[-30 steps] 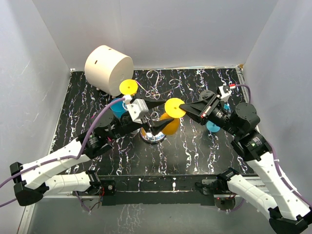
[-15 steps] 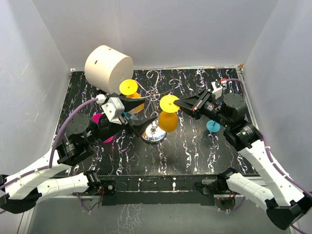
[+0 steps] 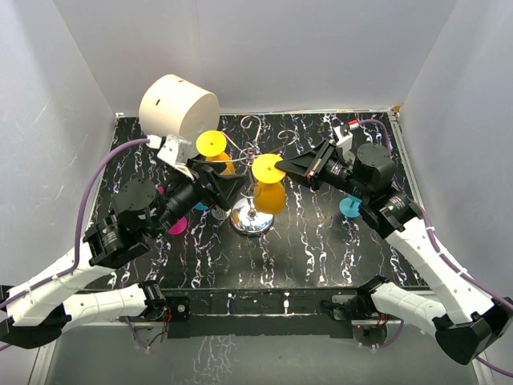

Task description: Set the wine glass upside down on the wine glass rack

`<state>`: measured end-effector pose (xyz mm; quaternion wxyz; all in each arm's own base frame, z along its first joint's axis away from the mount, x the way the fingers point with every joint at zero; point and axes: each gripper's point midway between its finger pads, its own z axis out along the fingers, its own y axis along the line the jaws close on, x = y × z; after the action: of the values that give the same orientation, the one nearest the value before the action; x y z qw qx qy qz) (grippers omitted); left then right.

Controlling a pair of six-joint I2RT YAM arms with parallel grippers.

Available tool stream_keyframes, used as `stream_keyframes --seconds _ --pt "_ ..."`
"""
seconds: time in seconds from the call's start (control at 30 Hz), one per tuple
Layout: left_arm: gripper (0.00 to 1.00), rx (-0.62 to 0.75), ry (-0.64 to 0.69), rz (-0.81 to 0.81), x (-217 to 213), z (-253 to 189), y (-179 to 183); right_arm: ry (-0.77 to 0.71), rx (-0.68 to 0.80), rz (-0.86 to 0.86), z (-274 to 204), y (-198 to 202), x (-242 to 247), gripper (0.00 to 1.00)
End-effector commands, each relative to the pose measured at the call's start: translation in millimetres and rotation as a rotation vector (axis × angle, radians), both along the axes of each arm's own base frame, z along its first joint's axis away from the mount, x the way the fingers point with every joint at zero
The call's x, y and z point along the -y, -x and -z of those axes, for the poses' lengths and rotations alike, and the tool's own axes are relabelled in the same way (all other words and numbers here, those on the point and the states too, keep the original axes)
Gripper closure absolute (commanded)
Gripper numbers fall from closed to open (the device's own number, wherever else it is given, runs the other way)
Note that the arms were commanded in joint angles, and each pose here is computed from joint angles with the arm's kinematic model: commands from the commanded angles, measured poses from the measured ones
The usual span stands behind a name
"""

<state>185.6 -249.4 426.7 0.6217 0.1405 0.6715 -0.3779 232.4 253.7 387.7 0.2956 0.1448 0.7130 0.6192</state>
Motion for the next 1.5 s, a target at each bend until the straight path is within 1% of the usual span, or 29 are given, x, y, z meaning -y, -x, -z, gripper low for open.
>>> stream_keyframes --seconds 0.0,0.13,0.3,0.57,0.73,1.2,1.47 --pt "0.30 -0.065 0.088 -0.017 1 -3 -1 -0.050 0.146 -0.030 -45 10 -4 1.00" --pt "0.30 -0.035 0.127 -0.072 -14 -10 -4 -0.037 0.145 -0.052 -45 12 -13 1.00" --pt "0.30 -0.008 0.157 -0.099 -28 -8 -2 -0.038 0.155 -0.070 -45 12 -26 1.00" --pt "0.30 0.008 0.150 -0.155 -45 -7 -4 -0.033 0.163 -0.089 -47 6 -40 1.00" --pt "0.30 0.015 0.141 -0.179 -51 -6 -5 -0.026 0.169 -0.099 -48 5 -45 1.00" --pt "0.29 0.042 0.142 -0.214 -59 -11 -8 0.006 0.190 -0.192 -39 22 -67 1.00" --pt "0.27 0.036 0.139 -0.226 -60 -8 -10 0.019 0.183 -0.185 -34 29 -62 1.00"
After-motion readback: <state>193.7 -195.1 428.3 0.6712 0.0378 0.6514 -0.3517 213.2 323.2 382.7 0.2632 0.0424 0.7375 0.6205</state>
